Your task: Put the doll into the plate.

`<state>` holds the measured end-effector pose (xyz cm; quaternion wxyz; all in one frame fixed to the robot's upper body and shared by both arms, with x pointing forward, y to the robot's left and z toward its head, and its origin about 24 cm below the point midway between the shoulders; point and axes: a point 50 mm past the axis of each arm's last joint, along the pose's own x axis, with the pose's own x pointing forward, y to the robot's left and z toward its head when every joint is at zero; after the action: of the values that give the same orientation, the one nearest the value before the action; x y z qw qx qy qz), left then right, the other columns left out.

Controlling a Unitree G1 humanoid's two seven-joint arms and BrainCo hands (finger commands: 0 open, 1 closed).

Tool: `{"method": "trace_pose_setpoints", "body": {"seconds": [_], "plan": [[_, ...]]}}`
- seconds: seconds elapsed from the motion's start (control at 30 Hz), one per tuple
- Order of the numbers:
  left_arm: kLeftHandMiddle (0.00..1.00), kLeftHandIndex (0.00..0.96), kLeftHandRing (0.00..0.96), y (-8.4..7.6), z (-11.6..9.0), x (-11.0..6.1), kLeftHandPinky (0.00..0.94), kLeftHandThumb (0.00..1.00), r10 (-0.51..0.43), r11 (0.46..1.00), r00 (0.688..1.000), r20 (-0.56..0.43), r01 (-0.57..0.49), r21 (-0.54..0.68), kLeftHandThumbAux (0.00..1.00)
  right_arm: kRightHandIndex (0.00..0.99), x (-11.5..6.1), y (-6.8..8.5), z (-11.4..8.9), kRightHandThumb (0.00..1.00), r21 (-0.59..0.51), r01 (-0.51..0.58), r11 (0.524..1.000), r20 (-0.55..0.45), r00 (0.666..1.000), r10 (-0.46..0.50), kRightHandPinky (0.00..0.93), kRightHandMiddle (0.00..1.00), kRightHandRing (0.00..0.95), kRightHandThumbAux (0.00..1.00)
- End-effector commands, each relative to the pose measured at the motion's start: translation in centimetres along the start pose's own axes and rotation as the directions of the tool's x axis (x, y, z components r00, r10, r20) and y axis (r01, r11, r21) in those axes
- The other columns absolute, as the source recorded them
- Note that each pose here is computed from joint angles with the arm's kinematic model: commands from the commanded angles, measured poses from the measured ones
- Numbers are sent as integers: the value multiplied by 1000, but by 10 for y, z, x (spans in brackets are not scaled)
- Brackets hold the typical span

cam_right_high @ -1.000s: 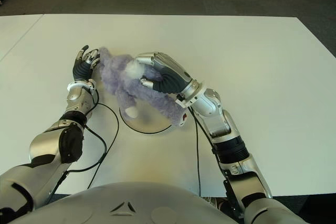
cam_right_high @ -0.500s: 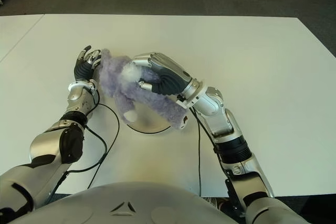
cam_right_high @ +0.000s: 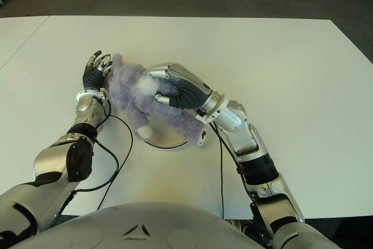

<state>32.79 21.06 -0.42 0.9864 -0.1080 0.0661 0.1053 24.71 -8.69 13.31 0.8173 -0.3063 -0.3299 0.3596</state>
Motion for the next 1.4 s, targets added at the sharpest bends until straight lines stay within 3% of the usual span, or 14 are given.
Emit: {"method": "trace_pose_setpoints", "body": {"seconds": [0.03,0.13,0.23,0.9,1.4], "plan": [[294,152,321,4,-86,-48,326,0,50,998,917,-395,-59,-11,648,437,-19,38,-18,696,81,-68,994,-98,992,76,865,872,867,726],[302,153,326,5,-86,-49,326,0,53,998,917,-395,-65,-16,645,437,-30,51,-23,696,95,-82,992,-128,987,94,874,875,873,725],[305,153,328,5,-87,-49,326,0,54,997,918,-394,-68,-22,640,437,-36,55,-26,696,90,-83,992,-155,983,96,879,878,878,725],[304,155,325,7,-87,-50,330,0,59,997,917,-394,-74,-24,644,437,-39,50,-40,692,91,-7,996,-248,968,30,873,884,882,724],[301,157,317,8,-87,-50,309,0,66,997,916,-395,-79,-19,646,439,-36,51,-44,695,81,-1,997,-247,969,21,869,862,868,721]]}}
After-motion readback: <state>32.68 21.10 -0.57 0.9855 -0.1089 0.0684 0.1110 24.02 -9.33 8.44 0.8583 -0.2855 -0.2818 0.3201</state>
